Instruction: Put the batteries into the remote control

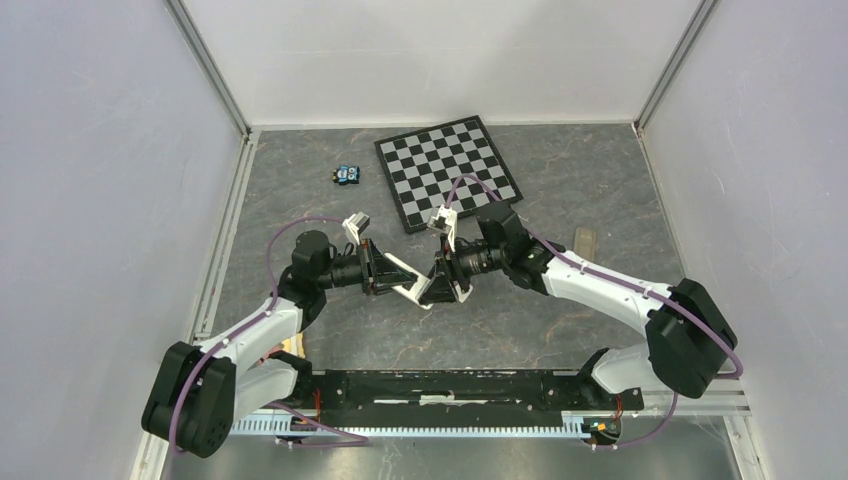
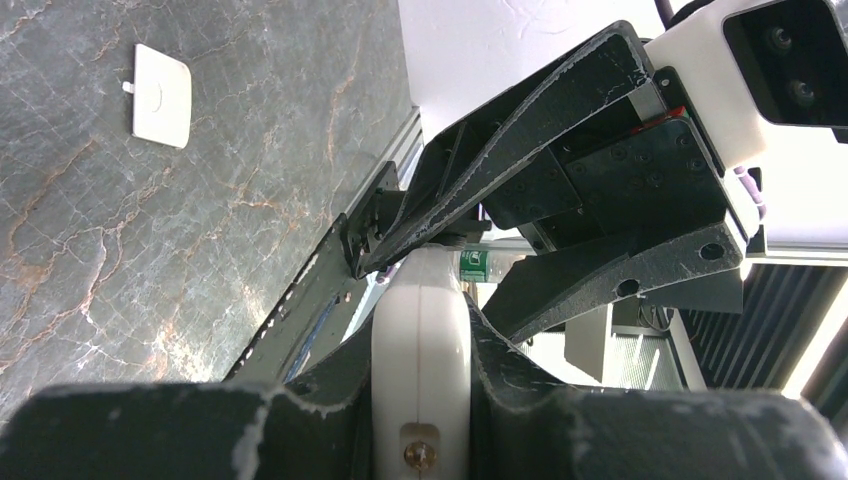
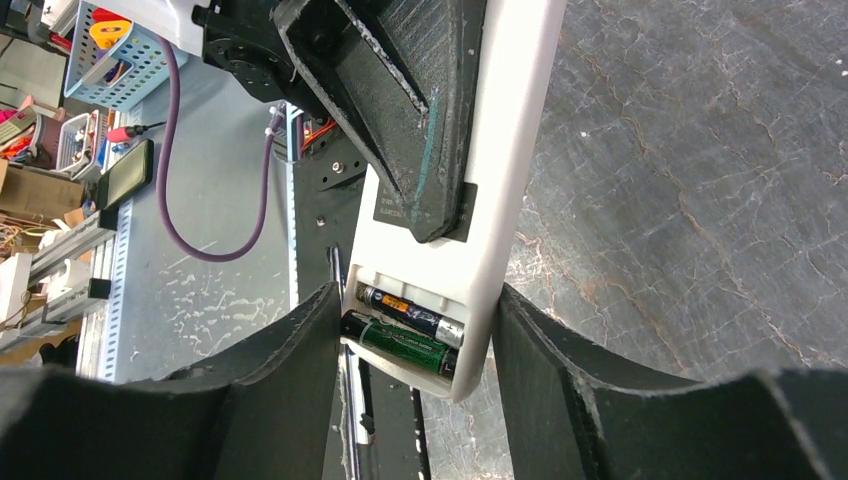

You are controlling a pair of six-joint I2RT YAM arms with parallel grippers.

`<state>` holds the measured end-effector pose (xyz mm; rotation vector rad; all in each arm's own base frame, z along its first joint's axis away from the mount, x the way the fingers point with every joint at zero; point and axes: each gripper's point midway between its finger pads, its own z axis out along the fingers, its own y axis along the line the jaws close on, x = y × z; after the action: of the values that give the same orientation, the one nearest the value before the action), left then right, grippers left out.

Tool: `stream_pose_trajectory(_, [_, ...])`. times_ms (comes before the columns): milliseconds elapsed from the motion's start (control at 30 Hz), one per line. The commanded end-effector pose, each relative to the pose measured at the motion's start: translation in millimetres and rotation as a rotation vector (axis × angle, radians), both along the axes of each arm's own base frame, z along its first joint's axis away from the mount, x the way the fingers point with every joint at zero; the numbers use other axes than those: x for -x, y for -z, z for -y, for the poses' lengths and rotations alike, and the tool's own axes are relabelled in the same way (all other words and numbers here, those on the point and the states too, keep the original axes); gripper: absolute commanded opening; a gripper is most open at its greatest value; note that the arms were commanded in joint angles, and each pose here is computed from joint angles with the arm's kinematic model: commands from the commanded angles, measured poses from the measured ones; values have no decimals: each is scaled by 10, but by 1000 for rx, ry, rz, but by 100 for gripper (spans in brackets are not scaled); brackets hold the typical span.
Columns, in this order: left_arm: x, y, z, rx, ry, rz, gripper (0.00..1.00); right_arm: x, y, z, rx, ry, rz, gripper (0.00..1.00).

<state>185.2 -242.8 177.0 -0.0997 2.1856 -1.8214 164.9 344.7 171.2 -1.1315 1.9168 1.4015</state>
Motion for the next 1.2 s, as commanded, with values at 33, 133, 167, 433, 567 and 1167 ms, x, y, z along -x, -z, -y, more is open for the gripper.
stream_pose_trajectory(33, [-25,-100,8,5,21,65,2,-41,-248,-88,-60,-34,60,53])
stream_pose_trajectory(133, [-18,-103,7,6,23,64,2,-19,-272,-97,-70,-53,60,44])
stream_pose_trajectory(167, [-18,-105,6,6,23,65,2,-13,-274,-99,-69,-57,56,40])
stream_pose_trajectory(433, [15,-198,5,22,34,90,2,37,-298,-86,-70,-88,53,32])
stream_pose_trajectory(567, [84,-353,3,52,58,109,2,110,-287,-54,-53,-133,39,21])
stream_pose_trajectory(1167, [355,-926,-30,180,143,188,2,-93,85,116,46,-51,18,53])
